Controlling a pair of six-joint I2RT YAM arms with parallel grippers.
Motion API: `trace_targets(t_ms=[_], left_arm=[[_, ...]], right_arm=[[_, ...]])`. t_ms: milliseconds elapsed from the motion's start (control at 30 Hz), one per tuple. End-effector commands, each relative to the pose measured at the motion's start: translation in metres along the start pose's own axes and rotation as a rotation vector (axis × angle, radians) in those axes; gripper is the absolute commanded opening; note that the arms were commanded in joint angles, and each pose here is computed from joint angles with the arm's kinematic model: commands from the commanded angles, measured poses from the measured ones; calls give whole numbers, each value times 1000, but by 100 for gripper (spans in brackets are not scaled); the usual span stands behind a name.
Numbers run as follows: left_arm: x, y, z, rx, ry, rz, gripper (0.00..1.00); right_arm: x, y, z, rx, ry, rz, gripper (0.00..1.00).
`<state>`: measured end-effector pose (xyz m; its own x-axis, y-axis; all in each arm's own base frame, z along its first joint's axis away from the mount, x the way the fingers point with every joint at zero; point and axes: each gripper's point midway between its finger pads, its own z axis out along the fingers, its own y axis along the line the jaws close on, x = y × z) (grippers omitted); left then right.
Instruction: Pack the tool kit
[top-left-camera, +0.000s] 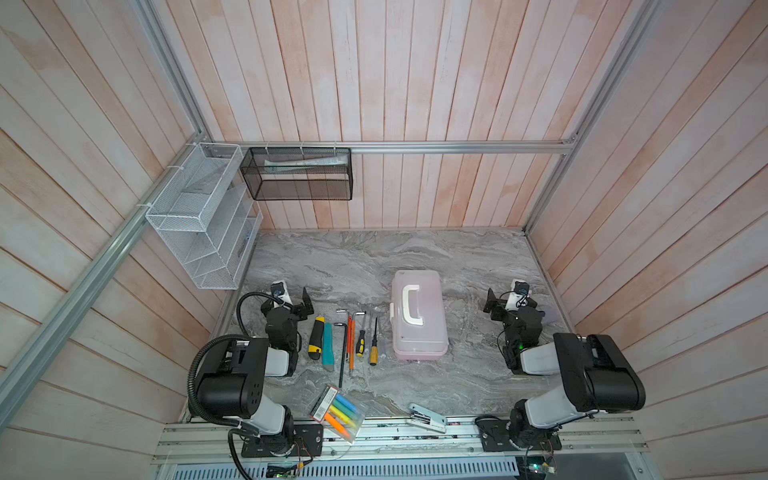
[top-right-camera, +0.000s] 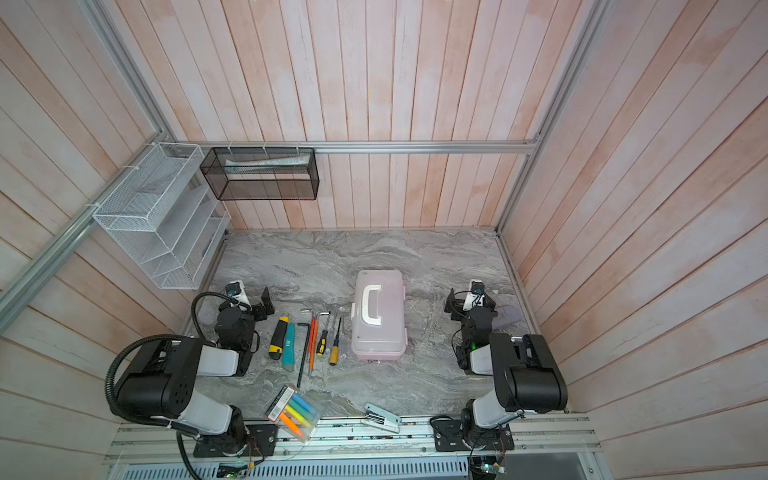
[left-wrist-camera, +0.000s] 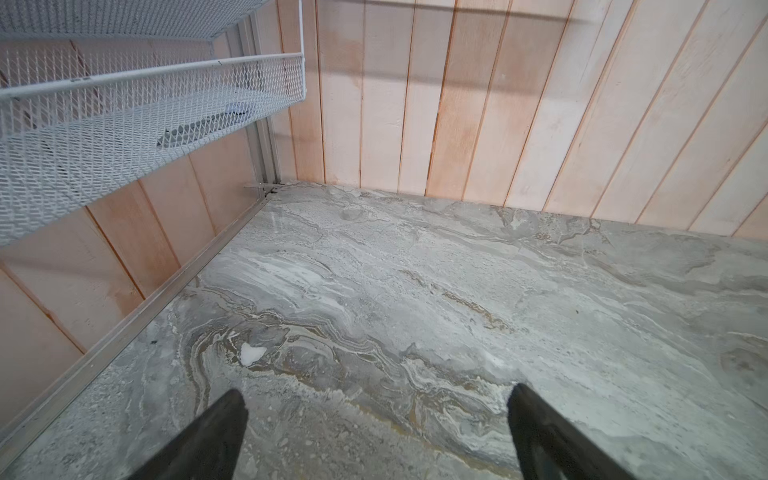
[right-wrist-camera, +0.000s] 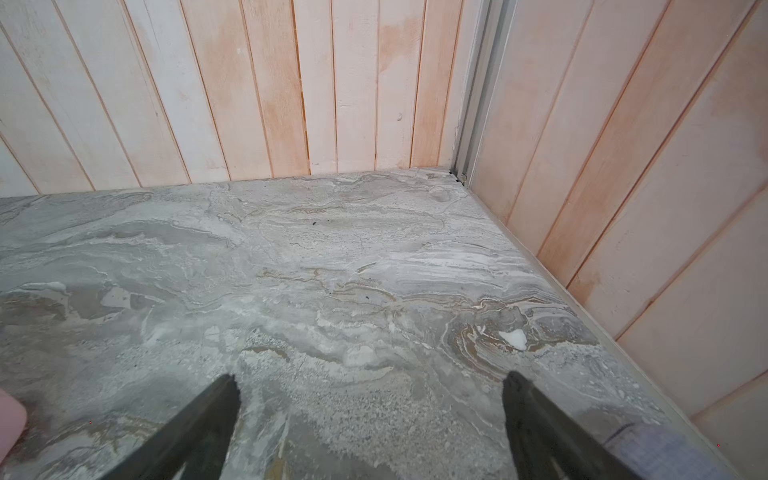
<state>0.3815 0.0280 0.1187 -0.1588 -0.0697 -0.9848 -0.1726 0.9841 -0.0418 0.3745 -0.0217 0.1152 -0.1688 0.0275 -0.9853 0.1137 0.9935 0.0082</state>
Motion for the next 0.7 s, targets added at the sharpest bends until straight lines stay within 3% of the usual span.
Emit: trace_targets(t_ms=[0, 667], left_arm=[[-10, -1, 1, 3, -31, 12, 100], [-10, -1, 2, 5, -28, 11, 100]], right_arm=[[-10, 0, 2, -6, -26, 1, 98], [-10, 0, 2, -9, -26, 3, 98]])
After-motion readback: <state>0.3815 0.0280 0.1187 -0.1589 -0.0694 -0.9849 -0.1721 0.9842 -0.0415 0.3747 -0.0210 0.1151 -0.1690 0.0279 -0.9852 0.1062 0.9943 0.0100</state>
